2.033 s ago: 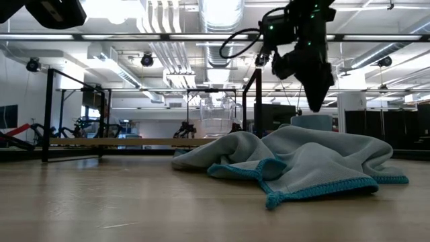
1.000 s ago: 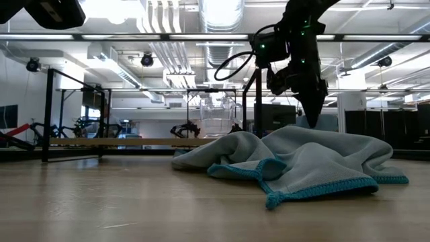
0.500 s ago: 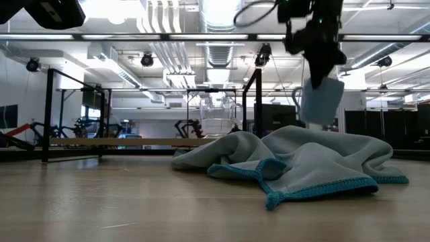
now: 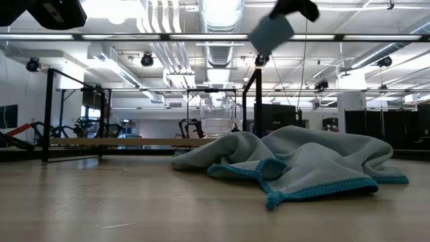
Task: Stack small to large cups/mugs on shelf
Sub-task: Put the blue cup on the shelf
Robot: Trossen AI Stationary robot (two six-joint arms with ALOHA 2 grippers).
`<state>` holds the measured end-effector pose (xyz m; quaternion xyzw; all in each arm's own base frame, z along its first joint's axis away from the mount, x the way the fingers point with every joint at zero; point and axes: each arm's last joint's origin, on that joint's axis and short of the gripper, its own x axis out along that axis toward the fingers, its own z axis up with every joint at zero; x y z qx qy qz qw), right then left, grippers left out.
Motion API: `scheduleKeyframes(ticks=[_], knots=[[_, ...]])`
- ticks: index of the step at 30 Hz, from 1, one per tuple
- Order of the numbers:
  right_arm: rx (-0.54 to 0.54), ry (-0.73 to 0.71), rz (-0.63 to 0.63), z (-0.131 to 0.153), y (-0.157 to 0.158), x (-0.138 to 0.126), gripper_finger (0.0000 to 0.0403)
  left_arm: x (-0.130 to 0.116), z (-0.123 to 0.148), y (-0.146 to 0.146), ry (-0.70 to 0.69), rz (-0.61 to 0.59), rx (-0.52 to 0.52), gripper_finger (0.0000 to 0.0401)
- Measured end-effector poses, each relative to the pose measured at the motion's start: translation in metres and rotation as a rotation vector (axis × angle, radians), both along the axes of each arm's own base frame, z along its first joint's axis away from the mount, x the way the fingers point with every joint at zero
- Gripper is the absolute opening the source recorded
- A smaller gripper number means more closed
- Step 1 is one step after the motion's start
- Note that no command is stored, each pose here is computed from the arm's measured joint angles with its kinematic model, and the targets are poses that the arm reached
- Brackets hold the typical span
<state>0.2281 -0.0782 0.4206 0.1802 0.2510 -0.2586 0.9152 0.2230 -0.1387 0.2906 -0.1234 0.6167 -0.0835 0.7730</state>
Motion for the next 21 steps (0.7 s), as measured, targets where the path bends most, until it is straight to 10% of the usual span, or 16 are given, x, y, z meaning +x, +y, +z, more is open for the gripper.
scheduleKeyframes(ticks=[21], knots=[[0.011, 0.066, 0.245, 0.006, -0.027, 0.129, 0.0013, -0.011, 0.009, 0.01, -0.009, 0.109, 0.091, 0.0068]])
